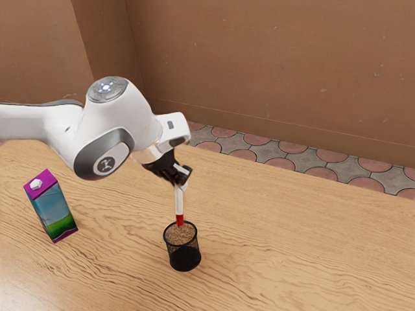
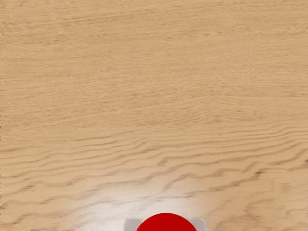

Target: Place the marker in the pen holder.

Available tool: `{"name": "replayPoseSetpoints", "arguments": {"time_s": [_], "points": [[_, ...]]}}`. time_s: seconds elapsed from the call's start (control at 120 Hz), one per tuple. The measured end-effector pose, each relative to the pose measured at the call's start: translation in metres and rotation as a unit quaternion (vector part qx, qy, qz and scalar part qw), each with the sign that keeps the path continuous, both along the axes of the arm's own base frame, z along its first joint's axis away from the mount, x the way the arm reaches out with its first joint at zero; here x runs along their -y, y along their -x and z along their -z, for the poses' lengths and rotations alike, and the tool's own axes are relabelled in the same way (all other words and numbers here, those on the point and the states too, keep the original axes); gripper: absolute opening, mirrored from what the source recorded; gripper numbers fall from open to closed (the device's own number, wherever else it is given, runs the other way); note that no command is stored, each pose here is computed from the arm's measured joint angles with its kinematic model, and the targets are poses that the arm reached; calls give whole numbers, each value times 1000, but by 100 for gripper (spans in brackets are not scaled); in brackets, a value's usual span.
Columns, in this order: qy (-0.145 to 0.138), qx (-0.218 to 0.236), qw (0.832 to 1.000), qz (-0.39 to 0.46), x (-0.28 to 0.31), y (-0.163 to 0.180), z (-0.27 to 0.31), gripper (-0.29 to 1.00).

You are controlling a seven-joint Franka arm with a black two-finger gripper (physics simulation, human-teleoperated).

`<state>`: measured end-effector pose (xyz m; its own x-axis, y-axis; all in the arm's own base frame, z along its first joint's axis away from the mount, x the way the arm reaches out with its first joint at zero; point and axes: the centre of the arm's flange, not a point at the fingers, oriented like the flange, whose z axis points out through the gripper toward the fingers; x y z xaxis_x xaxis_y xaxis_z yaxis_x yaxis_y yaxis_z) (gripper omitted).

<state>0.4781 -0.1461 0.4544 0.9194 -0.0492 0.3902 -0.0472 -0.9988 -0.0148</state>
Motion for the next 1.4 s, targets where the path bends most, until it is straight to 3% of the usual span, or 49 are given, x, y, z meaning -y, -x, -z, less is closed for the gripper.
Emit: {"name": "replayPoseSetpoints", "arguments": {"time_s": [0.367, 0.967, 1.4], "points": [[5, -24, 999, -35, -5, 11, 25, -7], [-57, -11, 998, 13, 6, -18, 52, -7], [-43, -3, 999, 31, 11, -28, 82, -7]]}}
